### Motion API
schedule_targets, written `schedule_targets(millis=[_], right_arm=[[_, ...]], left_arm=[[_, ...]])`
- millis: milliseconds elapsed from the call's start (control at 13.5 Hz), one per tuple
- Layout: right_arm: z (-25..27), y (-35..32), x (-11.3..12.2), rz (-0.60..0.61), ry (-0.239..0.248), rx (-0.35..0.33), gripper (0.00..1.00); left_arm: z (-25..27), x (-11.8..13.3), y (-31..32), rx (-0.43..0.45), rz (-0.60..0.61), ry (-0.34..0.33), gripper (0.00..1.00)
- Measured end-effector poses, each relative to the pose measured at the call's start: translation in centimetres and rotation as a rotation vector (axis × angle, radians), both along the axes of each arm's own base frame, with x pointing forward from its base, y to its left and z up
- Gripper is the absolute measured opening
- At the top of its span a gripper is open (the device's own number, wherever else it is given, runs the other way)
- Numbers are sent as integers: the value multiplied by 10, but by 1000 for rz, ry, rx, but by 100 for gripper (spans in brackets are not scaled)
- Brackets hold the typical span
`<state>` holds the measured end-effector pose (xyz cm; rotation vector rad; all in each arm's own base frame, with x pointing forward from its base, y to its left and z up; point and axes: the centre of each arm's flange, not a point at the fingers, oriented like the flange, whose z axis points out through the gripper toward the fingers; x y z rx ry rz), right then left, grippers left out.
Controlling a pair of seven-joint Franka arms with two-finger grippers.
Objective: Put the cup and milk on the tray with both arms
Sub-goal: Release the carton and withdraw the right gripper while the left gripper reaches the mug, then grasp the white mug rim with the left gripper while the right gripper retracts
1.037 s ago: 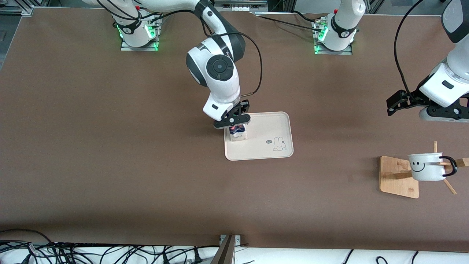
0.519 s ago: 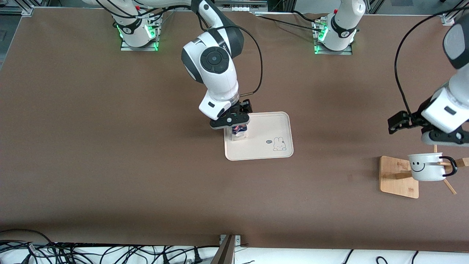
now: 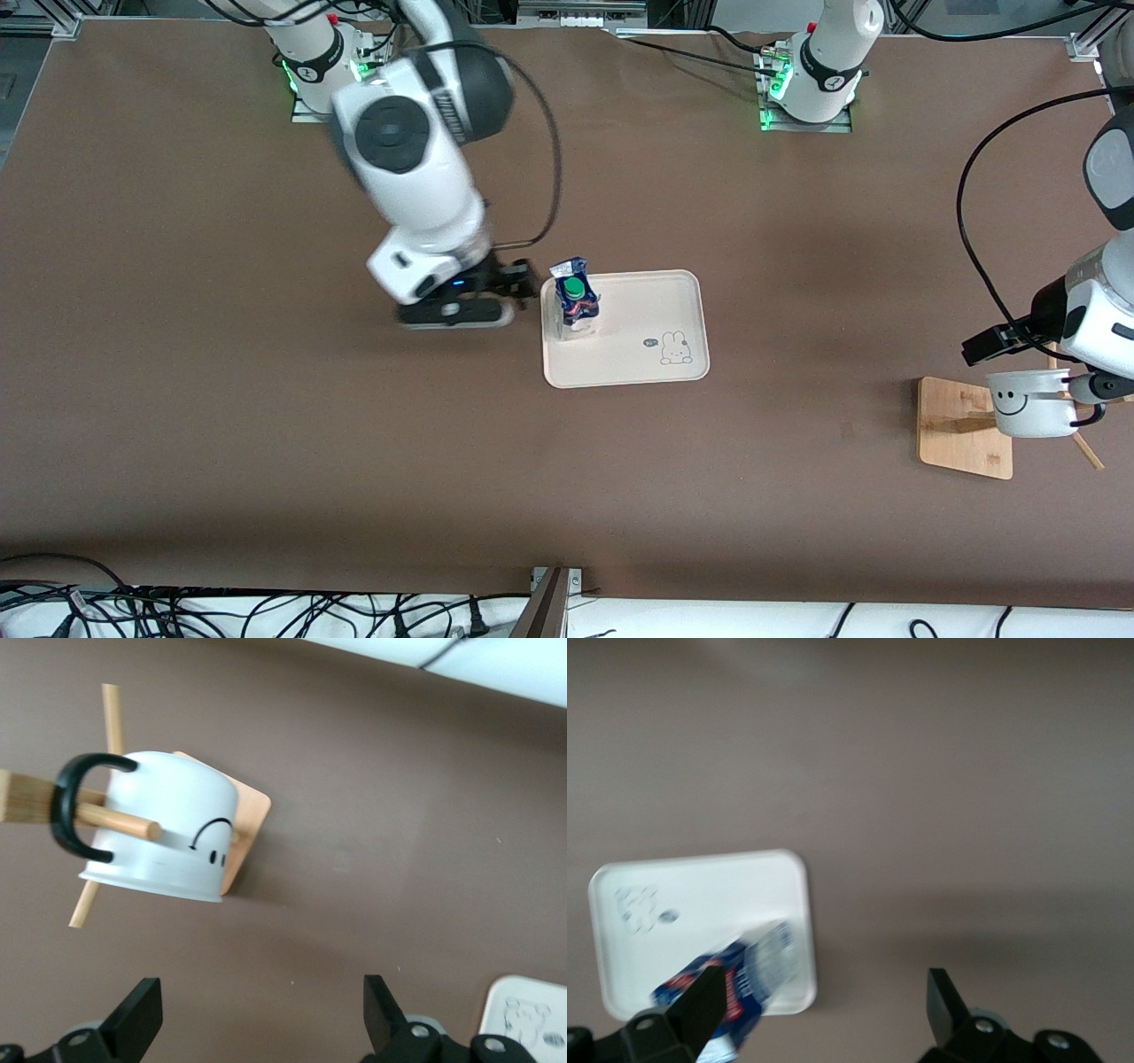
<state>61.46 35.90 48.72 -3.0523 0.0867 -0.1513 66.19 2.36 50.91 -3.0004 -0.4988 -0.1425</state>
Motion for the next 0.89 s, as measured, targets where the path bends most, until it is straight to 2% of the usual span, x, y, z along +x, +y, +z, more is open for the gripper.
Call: schedule_targets(millis=[148, 370, 519, 741, 889], right_arm=[[25, -69, 19, -36, 30, -5, 100], [47, -143, 28, -31, 84, 14, 100], [63, -182, 26, -15, 101, 8, 100], [84, -227, 11, 10, 120, 21, 100], [94, -261, 1, 32, 127, 33, 100]], left_arm=[[-7, -12, 0, 15, 34, -85, 100], [-31, -39, 23, 3, 64, -253, 100], [-47, -50, 46, -13, 112, -359, 100], [-79, -64, 53, -66, 165, -527, 100], [-94, -69, 58, -100, 224, -557, 100]])
